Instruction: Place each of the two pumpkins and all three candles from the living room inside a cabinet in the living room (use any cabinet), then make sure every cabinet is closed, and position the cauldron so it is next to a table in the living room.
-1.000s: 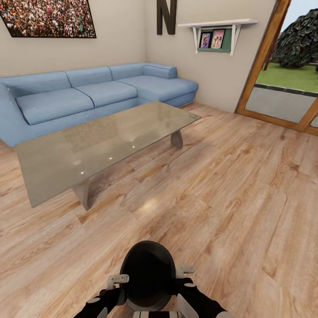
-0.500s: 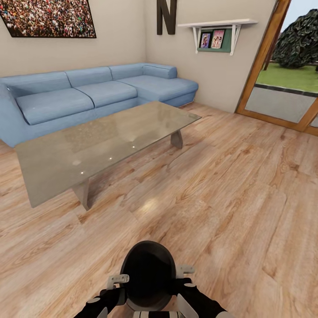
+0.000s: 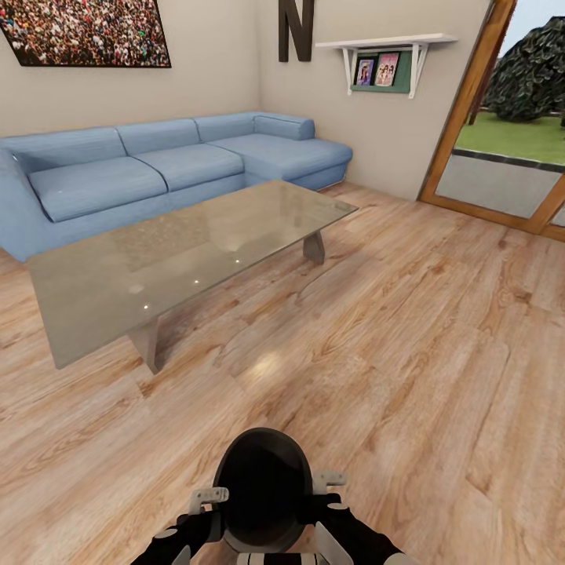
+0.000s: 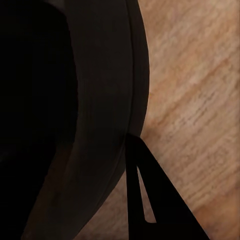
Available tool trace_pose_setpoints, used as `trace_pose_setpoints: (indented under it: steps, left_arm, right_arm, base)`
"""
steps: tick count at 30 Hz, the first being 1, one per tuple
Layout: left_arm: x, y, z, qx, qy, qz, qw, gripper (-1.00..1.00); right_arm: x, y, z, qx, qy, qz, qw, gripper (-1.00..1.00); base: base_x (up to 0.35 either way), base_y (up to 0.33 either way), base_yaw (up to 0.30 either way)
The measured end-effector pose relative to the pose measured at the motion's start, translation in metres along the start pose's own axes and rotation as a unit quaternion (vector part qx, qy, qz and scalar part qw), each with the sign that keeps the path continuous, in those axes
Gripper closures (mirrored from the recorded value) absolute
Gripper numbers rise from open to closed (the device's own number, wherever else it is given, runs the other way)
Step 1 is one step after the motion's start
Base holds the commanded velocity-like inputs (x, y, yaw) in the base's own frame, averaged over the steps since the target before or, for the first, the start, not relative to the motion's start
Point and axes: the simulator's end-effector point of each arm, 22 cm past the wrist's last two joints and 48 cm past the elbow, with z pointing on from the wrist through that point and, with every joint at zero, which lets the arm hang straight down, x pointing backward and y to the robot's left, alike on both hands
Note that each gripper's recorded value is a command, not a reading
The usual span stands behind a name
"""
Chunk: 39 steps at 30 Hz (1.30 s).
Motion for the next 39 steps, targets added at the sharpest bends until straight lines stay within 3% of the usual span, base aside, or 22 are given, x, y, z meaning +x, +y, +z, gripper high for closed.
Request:
trace_pose_setpoints:
  steps: [11,39]
  left_arm:
    - [-0.002,0.0,0.0,0.0,-0.002,0.0,1.0,1.0]
    - [-0.036,-0.011,-0.052,0.001,-0.002,0.004,1.0,1.0]
  right_arm:
    - [0.001,-0.001,0.0,0.001,0.001,0.002,1.0,1.0]
    - [-0.032,0.005,-0.052,0.001,-0.002,0.004,1.0,1.0]
  base:
    - [0.0,0.0,0.0]
    - [0.0,0.0,0.0]
